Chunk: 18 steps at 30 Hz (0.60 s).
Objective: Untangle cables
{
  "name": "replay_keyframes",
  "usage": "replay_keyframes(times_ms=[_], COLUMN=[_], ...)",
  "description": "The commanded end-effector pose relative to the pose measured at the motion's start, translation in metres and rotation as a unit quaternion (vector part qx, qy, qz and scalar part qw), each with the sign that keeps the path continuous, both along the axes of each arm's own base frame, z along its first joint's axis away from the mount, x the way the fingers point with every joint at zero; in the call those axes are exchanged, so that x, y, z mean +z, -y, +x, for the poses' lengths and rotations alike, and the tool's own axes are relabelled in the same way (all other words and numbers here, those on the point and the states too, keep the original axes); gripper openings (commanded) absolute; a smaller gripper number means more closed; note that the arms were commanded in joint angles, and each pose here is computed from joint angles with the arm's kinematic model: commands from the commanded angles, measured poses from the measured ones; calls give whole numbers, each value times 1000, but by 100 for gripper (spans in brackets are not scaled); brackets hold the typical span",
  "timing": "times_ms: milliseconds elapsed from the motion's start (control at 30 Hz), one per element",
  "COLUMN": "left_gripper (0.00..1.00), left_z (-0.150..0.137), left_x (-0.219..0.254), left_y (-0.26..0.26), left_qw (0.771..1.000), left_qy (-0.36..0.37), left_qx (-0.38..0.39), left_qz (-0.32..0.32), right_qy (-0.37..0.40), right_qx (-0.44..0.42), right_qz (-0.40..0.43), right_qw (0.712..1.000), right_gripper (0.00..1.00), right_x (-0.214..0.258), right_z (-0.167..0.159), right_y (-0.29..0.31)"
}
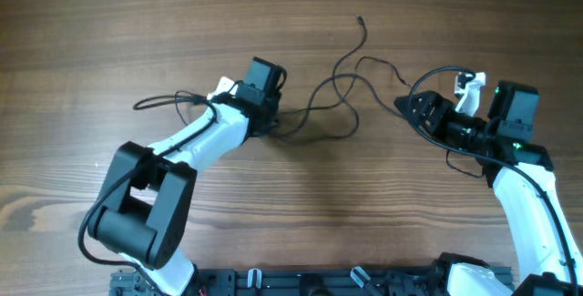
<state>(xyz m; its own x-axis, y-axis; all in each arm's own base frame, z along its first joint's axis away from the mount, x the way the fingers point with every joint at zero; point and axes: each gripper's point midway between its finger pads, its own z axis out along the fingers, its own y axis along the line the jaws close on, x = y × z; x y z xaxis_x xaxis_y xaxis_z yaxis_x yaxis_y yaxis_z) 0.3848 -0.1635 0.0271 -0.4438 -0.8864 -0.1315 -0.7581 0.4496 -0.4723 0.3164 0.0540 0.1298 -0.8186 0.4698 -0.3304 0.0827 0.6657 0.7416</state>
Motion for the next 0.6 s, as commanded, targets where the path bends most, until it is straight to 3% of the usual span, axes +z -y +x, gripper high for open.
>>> replay_keyframes(times_ms=[0,100,167,233,300,400,467,567], left_gripper=[3,4,4,4,4,4,4,4], left_z=[29,34,26,13,-9,-35,-65,-96], left_x=[68,147,196,237,244,218,207,222], left_y=[38,62,69,76,80,68,79,104], left_qw=[977,946,936,911,886,864,804,706], left_qy=[110,194,227,270,274,224,212,265], left_qx=[-181,-258,-268,-310,-374,-447,-553,-657], left_qz=[-22,-33,-39,-22,0,56,47,-4], right_qy=[21,15,13,19,42,98,131,163], right_qx=[16,8,10,19,49,117,134,143], right_qz=[-25,-58,-55,-45,-37,-10,-9,-11], right_qw=[999,998,998,999,997,988,982,976], right_gripper=[99,100,100,100,100,100,100,100], right_x=[4,-6,-7,-4,2,19,27,36], right_z=[-1,-1,-3,-3,-4,-9,-6,5], right_y=[0,8,7,3,-4,-22,-26,-33])
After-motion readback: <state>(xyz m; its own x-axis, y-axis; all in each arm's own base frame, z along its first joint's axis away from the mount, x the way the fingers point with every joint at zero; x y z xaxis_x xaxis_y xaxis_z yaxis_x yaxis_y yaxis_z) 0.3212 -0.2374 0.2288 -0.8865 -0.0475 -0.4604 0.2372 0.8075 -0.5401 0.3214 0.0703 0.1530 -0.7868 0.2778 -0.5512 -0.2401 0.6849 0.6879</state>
